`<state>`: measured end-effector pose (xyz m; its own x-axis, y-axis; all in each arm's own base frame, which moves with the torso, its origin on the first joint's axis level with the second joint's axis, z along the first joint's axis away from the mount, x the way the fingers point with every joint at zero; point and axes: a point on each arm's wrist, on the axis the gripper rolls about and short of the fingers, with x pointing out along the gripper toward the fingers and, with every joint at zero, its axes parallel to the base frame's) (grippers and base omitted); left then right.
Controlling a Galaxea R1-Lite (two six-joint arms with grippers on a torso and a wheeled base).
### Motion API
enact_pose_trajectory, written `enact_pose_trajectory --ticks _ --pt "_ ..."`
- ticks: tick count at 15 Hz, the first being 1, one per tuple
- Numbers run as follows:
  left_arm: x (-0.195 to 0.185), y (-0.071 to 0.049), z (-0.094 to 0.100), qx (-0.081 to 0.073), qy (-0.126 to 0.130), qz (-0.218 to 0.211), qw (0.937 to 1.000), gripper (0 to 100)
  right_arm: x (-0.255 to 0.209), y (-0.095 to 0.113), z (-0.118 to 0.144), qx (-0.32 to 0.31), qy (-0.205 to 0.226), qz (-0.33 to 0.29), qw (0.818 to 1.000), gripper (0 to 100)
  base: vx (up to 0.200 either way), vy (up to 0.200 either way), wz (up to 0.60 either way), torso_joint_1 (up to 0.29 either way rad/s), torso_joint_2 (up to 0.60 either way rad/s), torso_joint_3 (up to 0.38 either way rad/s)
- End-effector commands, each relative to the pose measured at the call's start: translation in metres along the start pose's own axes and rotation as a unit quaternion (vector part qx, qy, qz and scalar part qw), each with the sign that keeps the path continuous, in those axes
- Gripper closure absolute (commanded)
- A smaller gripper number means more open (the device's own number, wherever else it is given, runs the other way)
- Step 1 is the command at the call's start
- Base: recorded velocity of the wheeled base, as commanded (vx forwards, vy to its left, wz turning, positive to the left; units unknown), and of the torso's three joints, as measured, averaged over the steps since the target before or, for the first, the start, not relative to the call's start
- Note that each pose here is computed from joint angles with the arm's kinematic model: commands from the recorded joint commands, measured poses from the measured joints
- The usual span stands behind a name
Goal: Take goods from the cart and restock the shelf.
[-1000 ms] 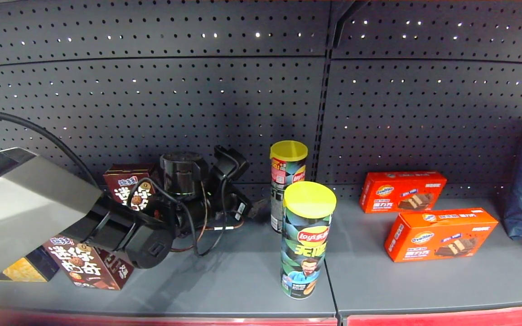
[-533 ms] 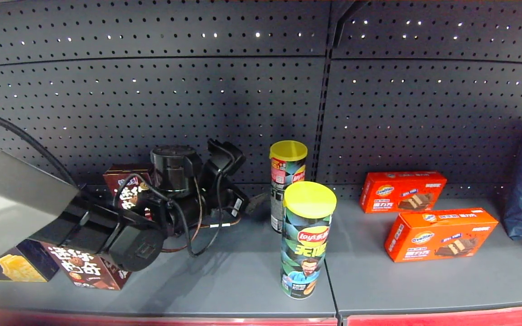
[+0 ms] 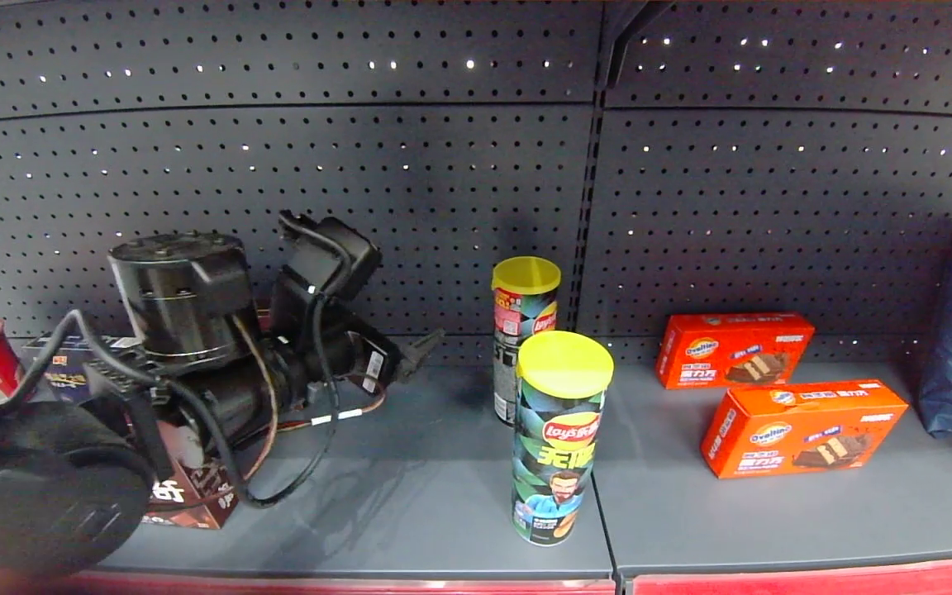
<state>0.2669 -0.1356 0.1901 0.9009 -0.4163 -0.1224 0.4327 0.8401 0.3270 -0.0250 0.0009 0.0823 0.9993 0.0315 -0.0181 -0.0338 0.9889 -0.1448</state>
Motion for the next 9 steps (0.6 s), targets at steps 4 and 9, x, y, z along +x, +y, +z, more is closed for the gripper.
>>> enact_pose_trajectory --ticks 4,9 --pt "-0.077 0.023 0.014 -0.015 -0.045 0.057 0.9973 0 0.030 -0.008 0.071 0.008 0.030 0.081 0.996 0 0.000 0.000 0.00 0.000 0.00 0.000" --pt "-0.077 0.026 0.015 -0.027 -0.045 0.067 0.9964 0 0.127 0.006 0.133 0.000 0.068 0.180 0.981 0 0.000 0.000 0.00 0.000 0.00 0.000"
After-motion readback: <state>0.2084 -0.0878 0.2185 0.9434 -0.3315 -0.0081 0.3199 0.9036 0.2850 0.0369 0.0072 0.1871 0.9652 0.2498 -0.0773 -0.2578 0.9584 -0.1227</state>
